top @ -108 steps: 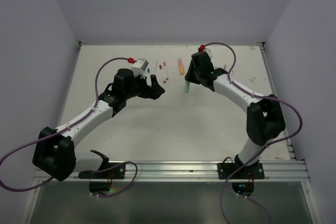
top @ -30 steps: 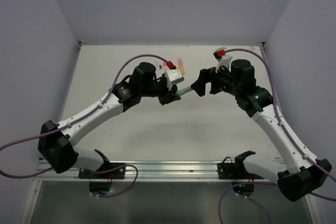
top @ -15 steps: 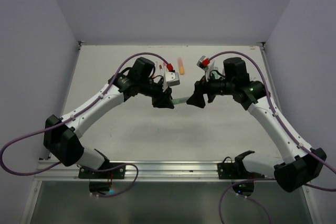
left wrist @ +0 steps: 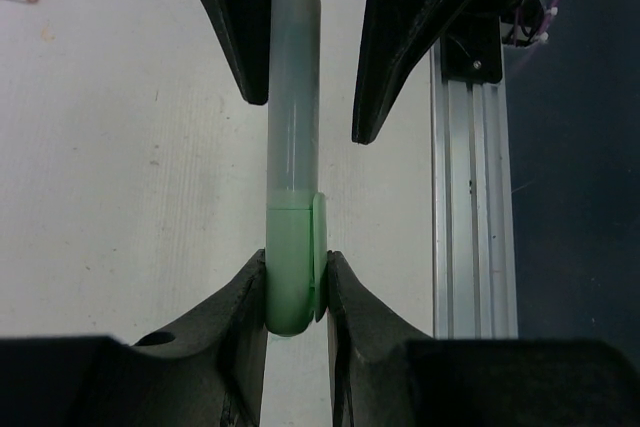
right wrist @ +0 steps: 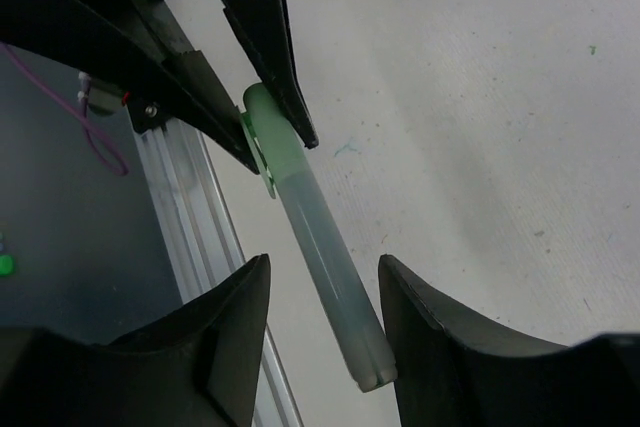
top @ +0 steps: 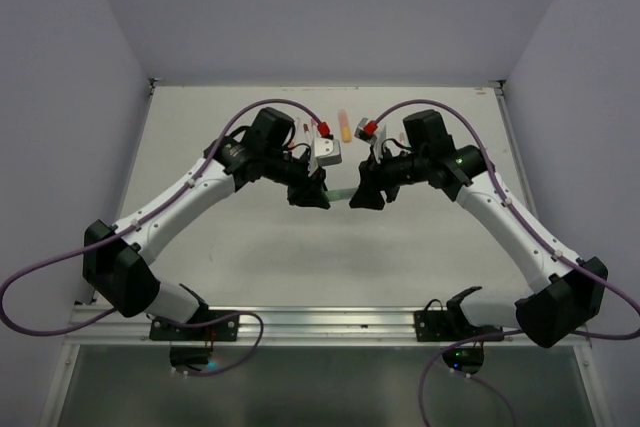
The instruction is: Open the pen caps
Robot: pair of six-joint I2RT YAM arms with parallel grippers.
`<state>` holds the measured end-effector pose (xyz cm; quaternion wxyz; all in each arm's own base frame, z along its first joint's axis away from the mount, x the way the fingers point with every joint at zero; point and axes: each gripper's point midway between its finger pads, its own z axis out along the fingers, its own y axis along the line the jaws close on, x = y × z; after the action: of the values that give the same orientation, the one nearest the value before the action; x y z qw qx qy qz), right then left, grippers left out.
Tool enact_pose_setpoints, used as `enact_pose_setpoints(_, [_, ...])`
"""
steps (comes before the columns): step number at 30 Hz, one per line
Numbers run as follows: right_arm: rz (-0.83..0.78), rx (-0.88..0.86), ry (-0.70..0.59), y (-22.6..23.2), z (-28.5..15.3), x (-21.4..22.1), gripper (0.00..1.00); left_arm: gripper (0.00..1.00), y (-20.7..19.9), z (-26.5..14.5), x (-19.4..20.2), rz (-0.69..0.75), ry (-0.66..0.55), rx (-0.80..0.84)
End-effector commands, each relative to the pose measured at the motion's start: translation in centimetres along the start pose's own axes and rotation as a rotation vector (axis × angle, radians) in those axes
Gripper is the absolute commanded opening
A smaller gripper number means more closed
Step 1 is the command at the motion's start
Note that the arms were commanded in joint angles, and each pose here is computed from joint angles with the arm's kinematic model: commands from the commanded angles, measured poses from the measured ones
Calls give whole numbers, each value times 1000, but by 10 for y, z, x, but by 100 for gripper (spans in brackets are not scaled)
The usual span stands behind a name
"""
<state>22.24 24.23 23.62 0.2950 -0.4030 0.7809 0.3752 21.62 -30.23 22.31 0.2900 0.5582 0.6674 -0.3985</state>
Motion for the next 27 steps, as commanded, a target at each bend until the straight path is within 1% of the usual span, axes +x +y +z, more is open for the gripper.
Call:
enact_pose_setpoints(1, [-55,-52,-21,14,-6,-11,49,0,-3,-7,-17,45,-30,8])
enact_pose_setpoints(3, [-57,-54,-14,16,-5,-10,47,0,-4,-7,-19,49,-33,12])
enact_pose_setpoints(8, [-64,-53,-12,15,-3,-9,31,0,-10,-9,-23,62,-45,37])
enact_pose_setpoints(9, [-65,-55,-13,15,-2,-10,24,0,-10,-9,-23,62,-46,39])
enact_pose_setpoints(11, [-68,-66,-16,17,-2,-10,17,0,-10,-9,-23,59,-43,33])
enact_pose_setpoints(12, [-65,-71,-13,17,-1,-9,10,0,-10,-11,-24,64,-48,27])
enact_pose_setpoints(13, [-66,-69,-21,17,0,-10,7,5,-9,-12,-25,54,-53,23])
enact_pose_setpoints(14, [-65,-64,-26,16,0,-11,4,23,-7,-13,-28,57,-67,7])
enact_pose_setpoints(15, [-50,-56,-27,15,1,-10,0,31,-6,-17,-31,64,-84,-9])
enact_pose_setpoints(16, [-55,-41,-44,12,1,-13,0,44,-2,-18,-35,53,-110,-34])
enact_pose_setpoints(18, [-33,-35,-64,10,5,-12,0,56,5,-33,-44,57,-164,-95])
enact_pose_setpoints(19, [-28,-26,-109,10,4,-22,0,63,9,-35,-41,10,-180,-115])
enact_pose_setpoints(20, [-22,-24,-132,10,5,-25,0,78,21,-45,-49,23,-229,-171])
enact_pose_setpoints(21, [-2,-14,-143,7,7,-22,0,82,22,-57,-57,30,-271,-213])
enact_pose_setpoints(22, [10,-4,-228,9,4,-40,0,90,29,-62,-61,0,-324,-252])
enact_pose_setpoints(23, [39,8,-249,5,8,-37,0,92,42,-74,-61,-27,-359,-320])
enact_pose_setpoints(24, [47,12,-289,5,8,-44,0,93,40,-87,-69,-21,-413,-357])
enact_pose_setpoints(25, [52,11,-384,8,1,-64,0,93,44,-92,-72,-78,-487,-378])
enact_pose_setpoints(26, [66,16,-421,6,1,-69,0,93,53,-103,-73,-112,-536,-438])
enact_pose_setpoints(27, [97,36,-446,1,3,-68,0,93,48,-114,-83,-105,-604,-453])
